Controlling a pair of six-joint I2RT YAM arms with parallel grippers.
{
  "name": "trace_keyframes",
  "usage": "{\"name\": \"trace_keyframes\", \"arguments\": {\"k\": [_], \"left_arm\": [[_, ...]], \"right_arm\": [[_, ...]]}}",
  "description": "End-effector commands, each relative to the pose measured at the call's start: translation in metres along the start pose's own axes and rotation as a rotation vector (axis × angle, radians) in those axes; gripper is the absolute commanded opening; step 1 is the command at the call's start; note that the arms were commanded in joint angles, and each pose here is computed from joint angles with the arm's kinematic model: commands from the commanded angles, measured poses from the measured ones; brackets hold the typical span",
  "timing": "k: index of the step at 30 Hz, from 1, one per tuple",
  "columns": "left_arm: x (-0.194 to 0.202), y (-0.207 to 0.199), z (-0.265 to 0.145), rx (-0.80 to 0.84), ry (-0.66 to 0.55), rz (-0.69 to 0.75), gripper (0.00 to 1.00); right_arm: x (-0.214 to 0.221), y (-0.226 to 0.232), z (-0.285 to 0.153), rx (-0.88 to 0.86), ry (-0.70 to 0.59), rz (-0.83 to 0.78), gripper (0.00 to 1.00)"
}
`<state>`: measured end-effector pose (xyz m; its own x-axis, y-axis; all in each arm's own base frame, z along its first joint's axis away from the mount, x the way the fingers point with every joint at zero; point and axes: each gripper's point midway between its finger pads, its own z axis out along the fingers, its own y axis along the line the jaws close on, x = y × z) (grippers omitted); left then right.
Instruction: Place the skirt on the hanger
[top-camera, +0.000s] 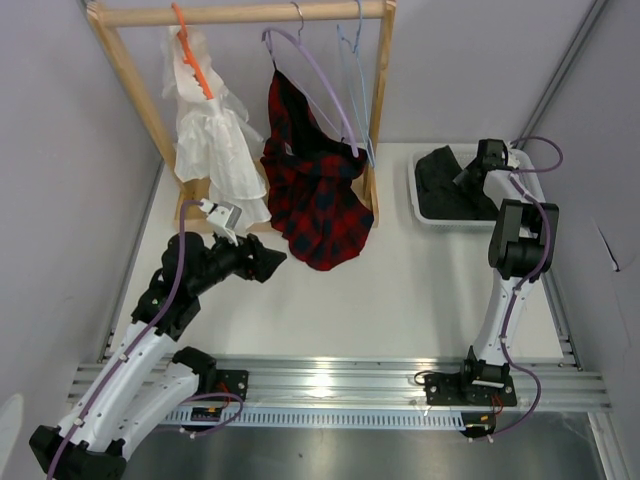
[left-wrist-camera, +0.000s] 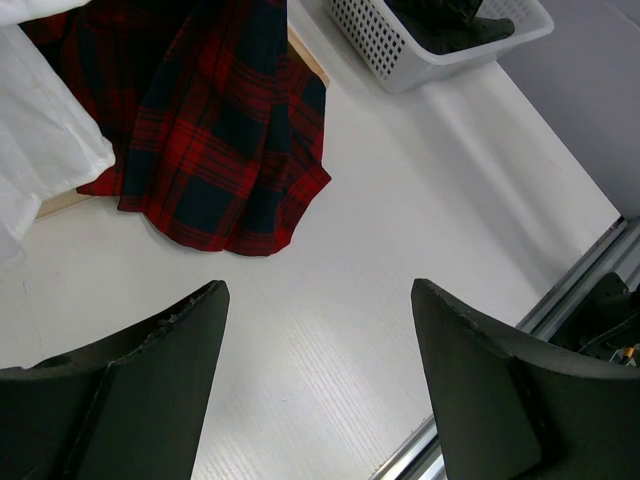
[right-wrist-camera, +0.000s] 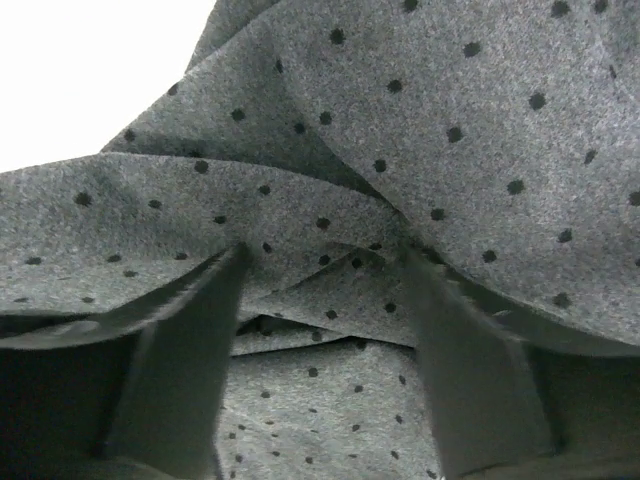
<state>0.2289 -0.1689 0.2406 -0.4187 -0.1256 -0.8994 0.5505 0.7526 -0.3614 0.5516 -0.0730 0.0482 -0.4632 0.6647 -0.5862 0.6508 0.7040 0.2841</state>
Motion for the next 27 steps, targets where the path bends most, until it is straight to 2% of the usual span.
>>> {"name": "trace_keyframes", "arguments": {"k": [1, 2, 3, 5, 6, 9, 15, 27], "left_arm": [[-0.006, -0.007, 0.001, 0.030, -0.020, -0.001, 0.80], [-0.007, -0.008, 0.001, 0.032, -0.021, 0.000, 0.79], [-0.006, -0.007, 0.001, 0.031, -0.019, -0.003, 0.79], [-0.005, -0.007, 0.001, 0.032, -0.017, -0.004, 0.79], [-0.005, -0.007, 0.001, 0.033, -0.018, -0.003, 0.80], [-0.006, -0.008, 0.001, 0.034, -0.021, -0.002, 0.79], [-0.006, -0.007, 0.000, 0.033, -0.023, -0.002, 0.79], [-0.008, -0.010, -0.002, 0.043, -0.030, 0.002, 0.79]], "right_arm": [[-0.012, 0.013, -0.001, -0.029, -0.037, 0.002, 0.64], [-0.013, 0.014, -0.003, -0.035, -0.040, 0.000, 0.59], [-0.015, 0.015, -0.005, -0.040, -0.046, -0.002, 0.47], [-0.022, 0.020, -0.010, -0.058, -0.062, -0.007, 0.32], [-0.028, 0.023, -0.016, -0.073, -0.076, -0.006, 0.16], [-0.043, 0.033, -0.031, -0.114, -0.112, -0.004, 0.00], [-0.076, 0.058, -0.069, -0.220, -0.195, 0.004, 0.00], [-0.134, 0.088, -0.181, -0.371, -0.383, -0.008, 0.00]]}}
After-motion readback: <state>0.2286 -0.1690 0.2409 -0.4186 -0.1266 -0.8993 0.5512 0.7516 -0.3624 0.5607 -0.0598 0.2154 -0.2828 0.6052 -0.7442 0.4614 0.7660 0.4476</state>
